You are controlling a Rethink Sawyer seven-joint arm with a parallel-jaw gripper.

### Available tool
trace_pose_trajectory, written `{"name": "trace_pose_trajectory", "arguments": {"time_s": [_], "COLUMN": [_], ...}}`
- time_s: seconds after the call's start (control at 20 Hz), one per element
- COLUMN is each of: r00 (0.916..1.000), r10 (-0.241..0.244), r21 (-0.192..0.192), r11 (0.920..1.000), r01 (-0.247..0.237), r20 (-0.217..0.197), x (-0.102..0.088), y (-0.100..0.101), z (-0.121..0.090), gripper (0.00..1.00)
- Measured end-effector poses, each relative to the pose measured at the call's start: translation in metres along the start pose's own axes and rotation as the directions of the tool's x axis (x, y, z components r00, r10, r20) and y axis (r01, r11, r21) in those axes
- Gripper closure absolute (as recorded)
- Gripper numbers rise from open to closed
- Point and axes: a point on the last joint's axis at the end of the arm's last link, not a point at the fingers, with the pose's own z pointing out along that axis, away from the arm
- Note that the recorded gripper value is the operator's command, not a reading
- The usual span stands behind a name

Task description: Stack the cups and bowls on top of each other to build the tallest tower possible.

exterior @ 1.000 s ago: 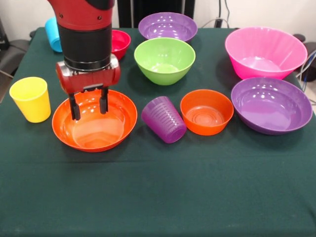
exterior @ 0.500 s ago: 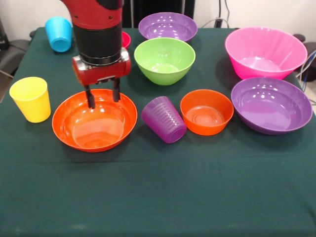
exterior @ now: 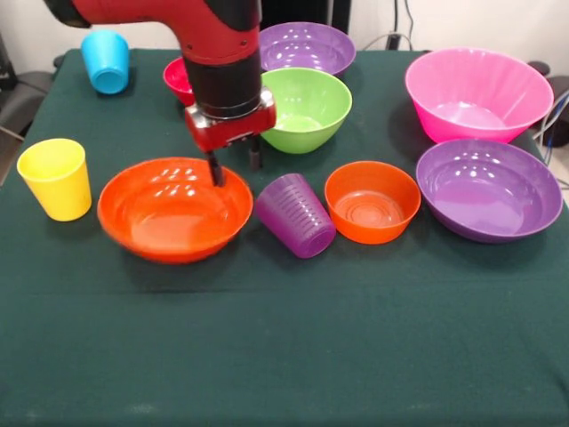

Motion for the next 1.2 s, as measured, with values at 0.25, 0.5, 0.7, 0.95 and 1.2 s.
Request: {"name": "trace_pose_trajectory", "arguments": {"time_s": [0.25,0.5,0.7,0.95,1.2], "r00": [0.9999,0.9987,0.9964,0.9947,0.994], "r10": [0.013,0.048,0.084,0.103,0.108], "r21": [-0.01,0.014,0.049,0.054,0.047], "r11": [0.9999,0.9987,0.9953,0.9933,0.9931], "r01": [-0.013,-0.048,-0.084,-0.102,-0.108], "r20": [-0.003,-0.018,-0.012,-0.007,-0.013], "x": [0.019,0.029,0.029,0.021,0.019], "y": [0.024,0.04,0.053,0.062,0.065], "z": [0.009,0.008,0.001,-0.003,-0.005], "gripper": [0.0,0.0,0.0,0.0,0.0]}}
